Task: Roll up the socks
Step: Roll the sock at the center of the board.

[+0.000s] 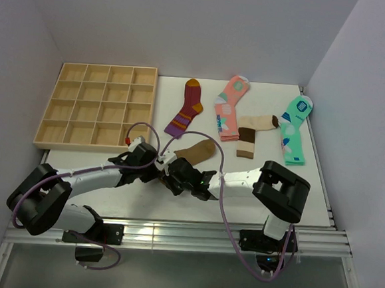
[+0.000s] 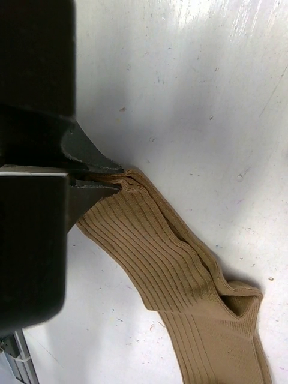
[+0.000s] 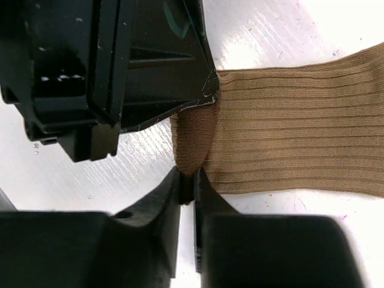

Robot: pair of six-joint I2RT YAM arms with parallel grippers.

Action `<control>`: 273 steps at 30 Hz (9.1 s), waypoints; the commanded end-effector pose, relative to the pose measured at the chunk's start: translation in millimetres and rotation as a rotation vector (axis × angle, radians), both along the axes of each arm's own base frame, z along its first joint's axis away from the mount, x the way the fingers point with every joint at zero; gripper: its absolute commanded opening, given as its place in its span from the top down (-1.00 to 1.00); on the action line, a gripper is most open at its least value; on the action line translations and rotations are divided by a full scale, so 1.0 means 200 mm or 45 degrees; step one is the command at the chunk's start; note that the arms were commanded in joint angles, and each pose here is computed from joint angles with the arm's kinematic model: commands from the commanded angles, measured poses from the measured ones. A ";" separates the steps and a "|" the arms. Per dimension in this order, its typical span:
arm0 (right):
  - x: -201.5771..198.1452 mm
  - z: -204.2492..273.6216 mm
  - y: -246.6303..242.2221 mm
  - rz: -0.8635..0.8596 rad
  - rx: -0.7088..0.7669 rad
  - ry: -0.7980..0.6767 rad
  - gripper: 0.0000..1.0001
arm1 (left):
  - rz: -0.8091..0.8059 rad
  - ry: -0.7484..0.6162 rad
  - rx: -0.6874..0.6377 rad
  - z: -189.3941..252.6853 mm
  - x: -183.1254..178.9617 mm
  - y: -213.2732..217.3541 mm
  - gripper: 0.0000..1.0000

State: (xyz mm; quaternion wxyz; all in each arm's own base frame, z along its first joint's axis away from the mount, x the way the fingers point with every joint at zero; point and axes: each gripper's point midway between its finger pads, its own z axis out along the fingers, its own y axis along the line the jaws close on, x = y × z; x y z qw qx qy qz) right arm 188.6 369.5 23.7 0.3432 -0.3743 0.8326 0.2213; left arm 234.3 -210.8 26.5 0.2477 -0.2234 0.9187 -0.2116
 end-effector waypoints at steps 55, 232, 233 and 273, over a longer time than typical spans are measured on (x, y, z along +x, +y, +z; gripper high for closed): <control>0.10 -0.08 -0.20 -0.316 0.692 1.091 0.96 | 0.062 0.021 -0.098 -0.14 -0.06 -0.03 0.15; 0.13 0.08 -0.25 -0.235 0.216 0.303 0.17 | 0.012 -0.010 -0.008 -0.06 -0.03 -0.06 0.74; 0.13 0.10 -0.24 -0.228 0.210 0.265 0.14 | 0.008 -0.011 -0.002 -0.05 -0.03 -0.05 0.74; -0.02 -0.15 -0.16 -0.109 -0.226 -0.002 0.29 | -0.036 -0.032 0.004 0.02 -0.03 -0.06 0.75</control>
